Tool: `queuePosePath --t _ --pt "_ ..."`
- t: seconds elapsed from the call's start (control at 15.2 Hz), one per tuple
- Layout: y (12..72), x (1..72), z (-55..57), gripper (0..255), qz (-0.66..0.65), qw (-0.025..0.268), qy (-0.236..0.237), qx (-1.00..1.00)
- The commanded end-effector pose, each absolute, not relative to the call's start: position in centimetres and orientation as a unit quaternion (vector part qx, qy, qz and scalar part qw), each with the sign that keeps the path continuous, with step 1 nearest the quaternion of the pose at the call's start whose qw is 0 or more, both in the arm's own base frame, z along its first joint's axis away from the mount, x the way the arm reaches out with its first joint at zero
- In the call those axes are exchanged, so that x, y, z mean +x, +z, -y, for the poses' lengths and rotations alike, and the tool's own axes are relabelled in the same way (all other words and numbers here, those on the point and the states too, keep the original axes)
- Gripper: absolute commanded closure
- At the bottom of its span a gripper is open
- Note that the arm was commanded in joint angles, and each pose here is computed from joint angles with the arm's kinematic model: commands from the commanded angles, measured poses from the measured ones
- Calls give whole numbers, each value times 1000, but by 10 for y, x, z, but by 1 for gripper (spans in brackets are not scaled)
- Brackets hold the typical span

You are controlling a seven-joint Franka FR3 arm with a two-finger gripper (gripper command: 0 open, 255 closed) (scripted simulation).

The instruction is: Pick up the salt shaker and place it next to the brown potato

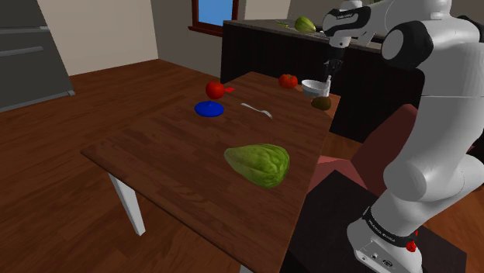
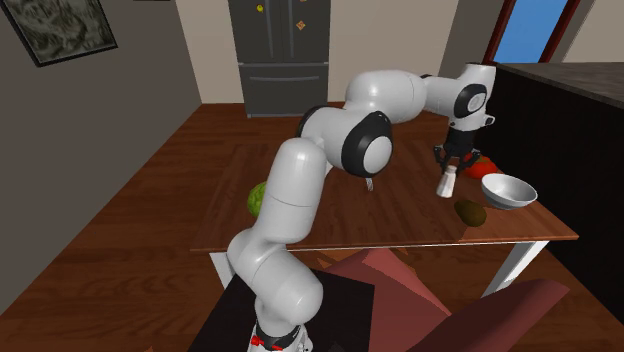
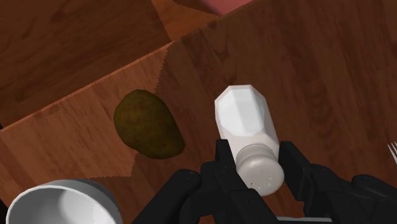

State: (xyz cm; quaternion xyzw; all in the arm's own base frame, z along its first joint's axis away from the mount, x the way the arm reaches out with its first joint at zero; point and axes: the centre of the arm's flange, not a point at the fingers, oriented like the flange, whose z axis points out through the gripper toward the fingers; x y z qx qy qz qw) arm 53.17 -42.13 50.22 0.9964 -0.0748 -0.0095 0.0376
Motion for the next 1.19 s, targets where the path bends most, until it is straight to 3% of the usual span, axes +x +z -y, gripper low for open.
queuePosePath --t 0.0,1.12 --pt "492 531 421 255 75 38 -9 996" --pt "402 531 421 255 75 38 -9 996"
